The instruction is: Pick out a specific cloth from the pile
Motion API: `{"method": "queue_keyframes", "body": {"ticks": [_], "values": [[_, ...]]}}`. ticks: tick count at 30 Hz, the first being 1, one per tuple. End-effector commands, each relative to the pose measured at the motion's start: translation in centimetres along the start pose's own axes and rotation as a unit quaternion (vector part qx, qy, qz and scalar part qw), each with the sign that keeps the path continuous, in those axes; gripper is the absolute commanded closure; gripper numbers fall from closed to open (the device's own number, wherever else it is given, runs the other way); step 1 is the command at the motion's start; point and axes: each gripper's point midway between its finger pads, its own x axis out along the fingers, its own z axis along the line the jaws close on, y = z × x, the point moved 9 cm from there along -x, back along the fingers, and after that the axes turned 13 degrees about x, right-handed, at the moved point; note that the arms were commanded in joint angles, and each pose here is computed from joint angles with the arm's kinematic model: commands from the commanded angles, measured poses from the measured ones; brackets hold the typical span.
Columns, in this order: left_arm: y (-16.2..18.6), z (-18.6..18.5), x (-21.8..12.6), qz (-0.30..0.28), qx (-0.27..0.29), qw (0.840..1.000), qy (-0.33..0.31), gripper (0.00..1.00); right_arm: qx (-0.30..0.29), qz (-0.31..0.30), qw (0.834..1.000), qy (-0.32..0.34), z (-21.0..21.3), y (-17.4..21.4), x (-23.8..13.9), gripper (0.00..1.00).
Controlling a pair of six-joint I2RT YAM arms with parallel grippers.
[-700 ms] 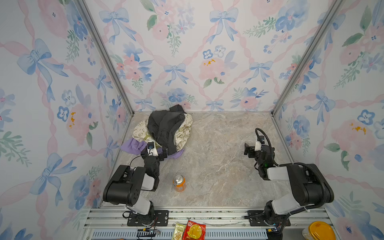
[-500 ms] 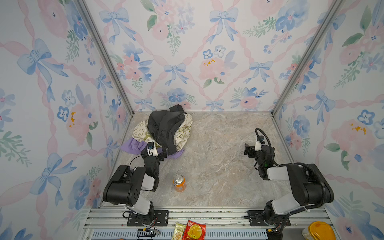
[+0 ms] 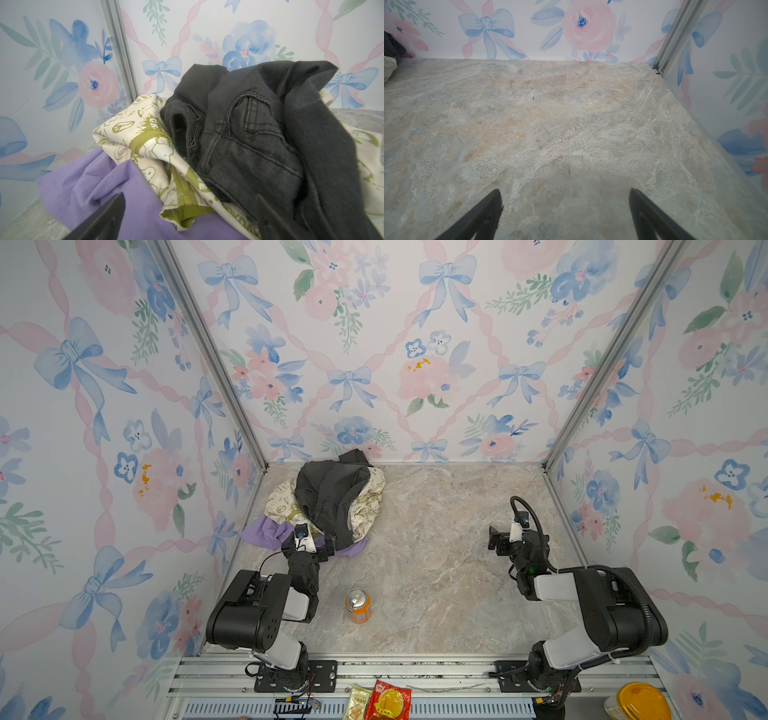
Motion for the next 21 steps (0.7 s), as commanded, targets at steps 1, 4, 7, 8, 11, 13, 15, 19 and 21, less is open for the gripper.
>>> {"method": "queue_keyframes", "body": {"ticks": [1, 4, 7, 8, 11, 13, 15, 19, 21], "values": [[-0.5, 0.0, 0.2, -0.014, -0.002, 1.000, -0.003, 0.02, 0.000, -0.004, 1.000, -0.004, 0.1, -0.5, 0.1, 0.03], [-0.5, 0.0, 0.2, -0.014, -0.003, 1.000, -0.002, 0.02, 0.000, -0.003, 1.000, -0.004, 0.1, -0.5, 0.2, 0.03], [-0.5, 0.0, 0.2, -0.014, -0.003, 1.000, -0.003, 0.02, 0.000, -0.004, 1.000, -0.005, 0.1, -0.5, 0.2, 0.03], [-0.6, 0.0, 0.2, -0.014, -0.003, 1.000, -0.003, 0.02, 0.000, -0.004, 1.000, -0.004, 0.1, -0.5, 0.1, 0.03], [-0.5, -0.1, 0.2, -0.014, -0.003, 1.000, -0.002, 0.02, 0.000, -0.003, 1.000, -0.004, 0.0, -0.5, 0.2, 0.03], [-0.5, 0.0, 0.2, -0.014, -0.002, 1.000, -0.003, 0.02, 0.000, -0.004, 1.000, -0.004, 0.0, -0.5, 0.2, 0.03], [-0.6, 0.0, 0.2, -0.015, -0.002, 1.000, -0.002, 0.02, 0.001, -0.002, 1.000, -0.006, 0.0, -0.4, 0.2, 0.03], [-0.9, 0.1, -0.3, -0.024, -0.007, 1.000, -0.010, 0.02, 0.008, -0.003, 1.000, -0.009, -0.2, -0.6, 0.2, 0.03], [-1.5, 0.1, -1.1, -0.036, 0.001, 0.999, -0.015, 0.02, 0.009, -0.006, 1.000, 0.005, -0.2, -1.3, 0.1, 0.03]]}}
